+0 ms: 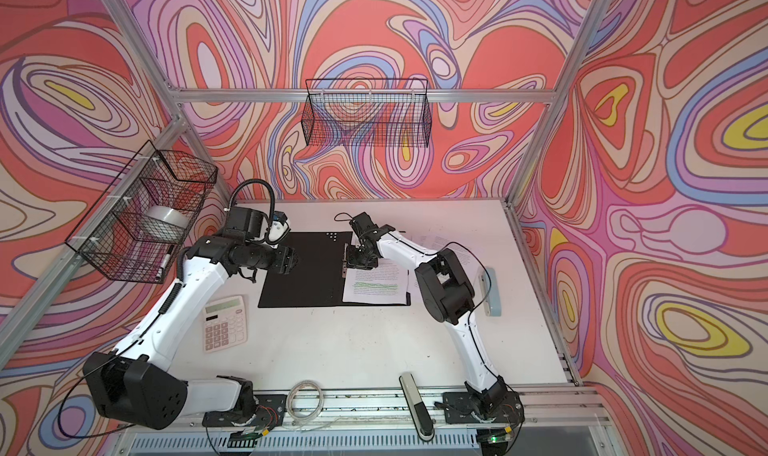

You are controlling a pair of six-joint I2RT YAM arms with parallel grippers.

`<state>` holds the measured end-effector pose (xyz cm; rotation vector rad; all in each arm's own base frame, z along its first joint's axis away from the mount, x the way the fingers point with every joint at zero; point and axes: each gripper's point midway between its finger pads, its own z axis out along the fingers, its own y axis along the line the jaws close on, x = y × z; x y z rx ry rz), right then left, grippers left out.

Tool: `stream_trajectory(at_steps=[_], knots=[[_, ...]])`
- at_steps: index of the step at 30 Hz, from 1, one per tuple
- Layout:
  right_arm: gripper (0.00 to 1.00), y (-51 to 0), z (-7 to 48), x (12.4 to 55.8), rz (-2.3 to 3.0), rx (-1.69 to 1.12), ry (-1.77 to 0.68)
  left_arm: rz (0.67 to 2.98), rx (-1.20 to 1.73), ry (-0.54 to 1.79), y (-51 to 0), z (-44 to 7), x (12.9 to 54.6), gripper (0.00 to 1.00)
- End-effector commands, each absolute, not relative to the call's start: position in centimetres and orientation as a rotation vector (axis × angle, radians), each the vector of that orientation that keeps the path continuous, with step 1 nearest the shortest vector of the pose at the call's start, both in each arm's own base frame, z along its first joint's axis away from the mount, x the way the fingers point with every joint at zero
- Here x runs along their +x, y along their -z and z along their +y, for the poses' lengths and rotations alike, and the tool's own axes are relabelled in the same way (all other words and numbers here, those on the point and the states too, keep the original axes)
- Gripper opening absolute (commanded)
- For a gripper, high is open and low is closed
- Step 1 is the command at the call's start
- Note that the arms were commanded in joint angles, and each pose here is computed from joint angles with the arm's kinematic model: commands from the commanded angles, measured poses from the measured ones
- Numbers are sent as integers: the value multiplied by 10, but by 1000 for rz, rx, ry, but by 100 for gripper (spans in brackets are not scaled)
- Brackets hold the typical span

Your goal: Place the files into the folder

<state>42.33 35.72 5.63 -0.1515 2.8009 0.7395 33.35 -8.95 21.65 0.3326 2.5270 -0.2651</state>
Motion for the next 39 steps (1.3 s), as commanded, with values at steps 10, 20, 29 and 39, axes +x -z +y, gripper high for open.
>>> stream_trajectory(at_steps=[10, 20, 29, 39], knots=[[37, -45, 371, 443, 2789, -141, -721, 2523, 352, 283, -220, -90, 325, 67], [36, -45, 383, 445, 2789, -145, -783, 2523, 358, 267, -219, -87, 326, 67], [35, -53, 406, 451, 2766, -118, -936, 2520, 353, 278, -220, -88, 328, 67], [34, -53, 425, 448, 2760, -118, -1028, 2508, 356, 268, -222, -86, 329, 67]])
